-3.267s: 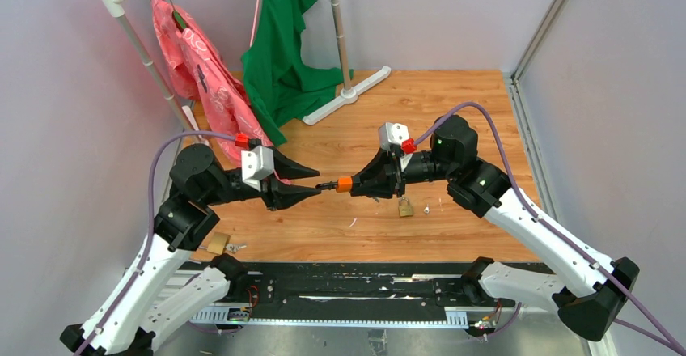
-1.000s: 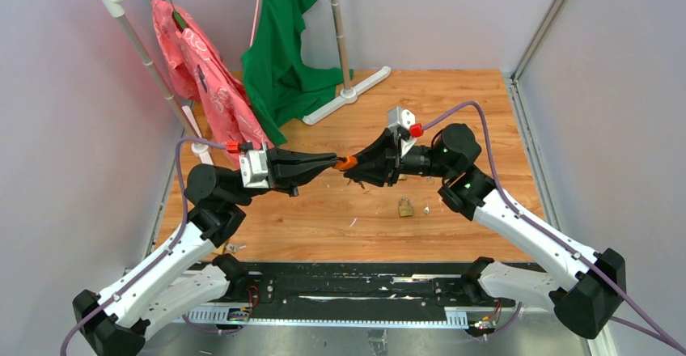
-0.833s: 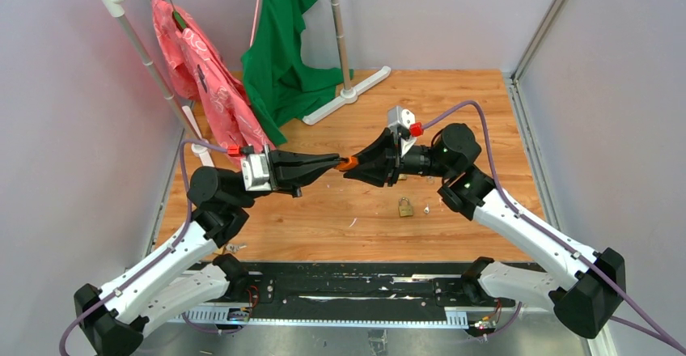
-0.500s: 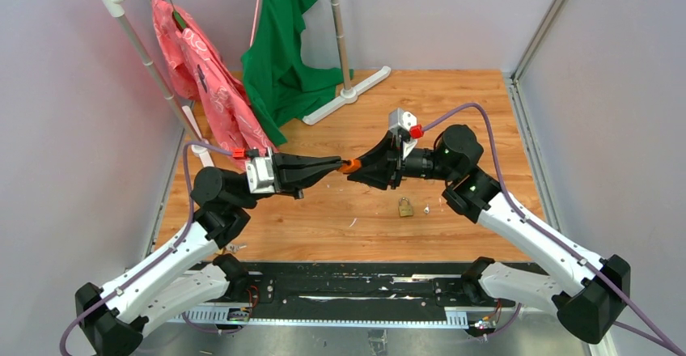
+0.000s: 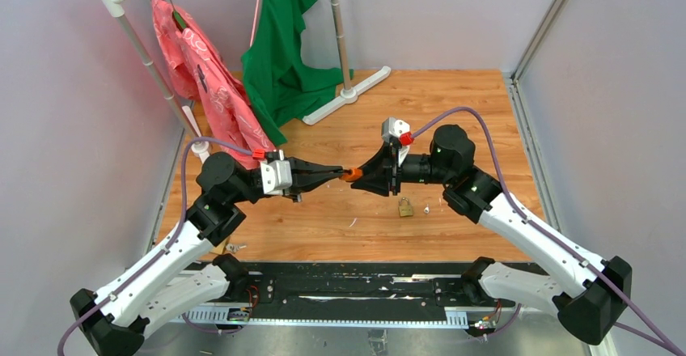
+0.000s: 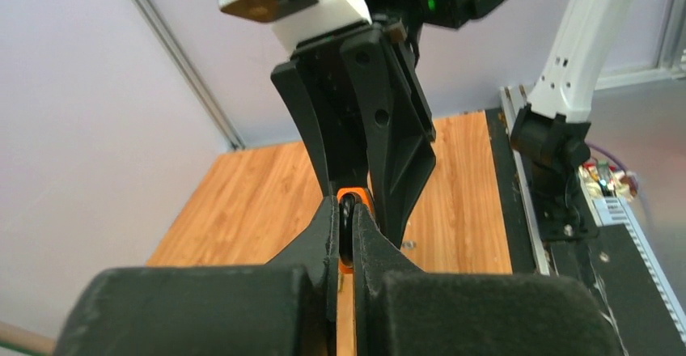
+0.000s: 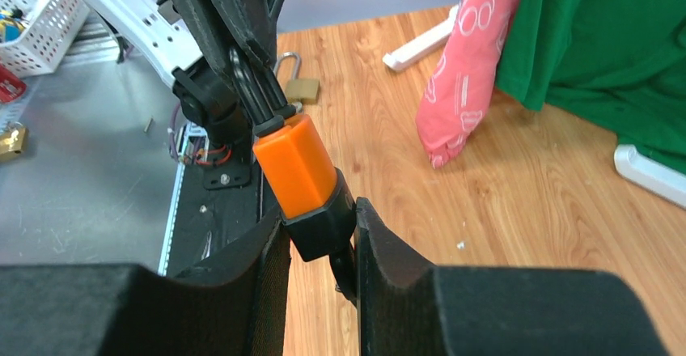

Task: Lock with the key
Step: Lock the lock.

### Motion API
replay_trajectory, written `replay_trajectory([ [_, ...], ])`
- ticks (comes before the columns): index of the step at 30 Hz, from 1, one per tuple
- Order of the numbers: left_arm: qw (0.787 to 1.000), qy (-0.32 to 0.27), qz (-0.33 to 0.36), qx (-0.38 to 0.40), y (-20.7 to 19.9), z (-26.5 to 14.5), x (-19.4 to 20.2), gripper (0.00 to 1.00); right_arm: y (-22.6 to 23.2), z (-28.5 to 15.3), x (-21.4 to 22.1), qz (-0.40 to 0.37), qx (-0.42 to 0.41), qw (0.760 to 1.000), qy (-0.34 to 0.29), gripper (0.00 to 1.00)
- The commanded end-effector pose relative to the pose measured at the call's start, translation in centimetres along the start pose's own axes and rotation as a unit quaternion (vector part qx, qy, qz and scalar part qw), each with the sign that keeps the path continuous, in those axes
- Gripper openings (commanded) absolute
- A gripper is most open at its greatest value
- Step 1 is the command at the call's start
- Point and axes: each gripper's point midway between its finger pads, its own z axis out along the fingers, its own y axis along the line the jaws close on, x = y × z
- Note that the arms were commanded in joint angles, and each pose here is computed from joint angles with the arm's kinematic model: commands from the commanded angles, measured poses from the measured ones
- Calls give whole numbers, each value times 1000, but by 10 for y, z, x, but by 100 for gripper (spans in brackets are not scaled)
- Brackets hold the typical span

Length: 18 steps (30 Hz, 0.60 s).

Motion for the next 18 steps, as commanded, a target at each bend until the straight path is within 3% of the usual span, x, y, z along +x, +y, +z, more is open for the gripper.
replay_trajectory([
  [1, 975, 140, -142, 98, -58, -23, 86, 0, 16, -17, -96, -117, 9, 988, -103, 0],
  [10, 975, 137, -145, 96, -56, -22, 84, 0, 12, -14, -89, -116, 12, 989, -96, 0],
  [18, 974, 108, -185, 75, -56, -9, 99, 0, 13, -14, -115, -112, 18, 981, -156, 0],
])
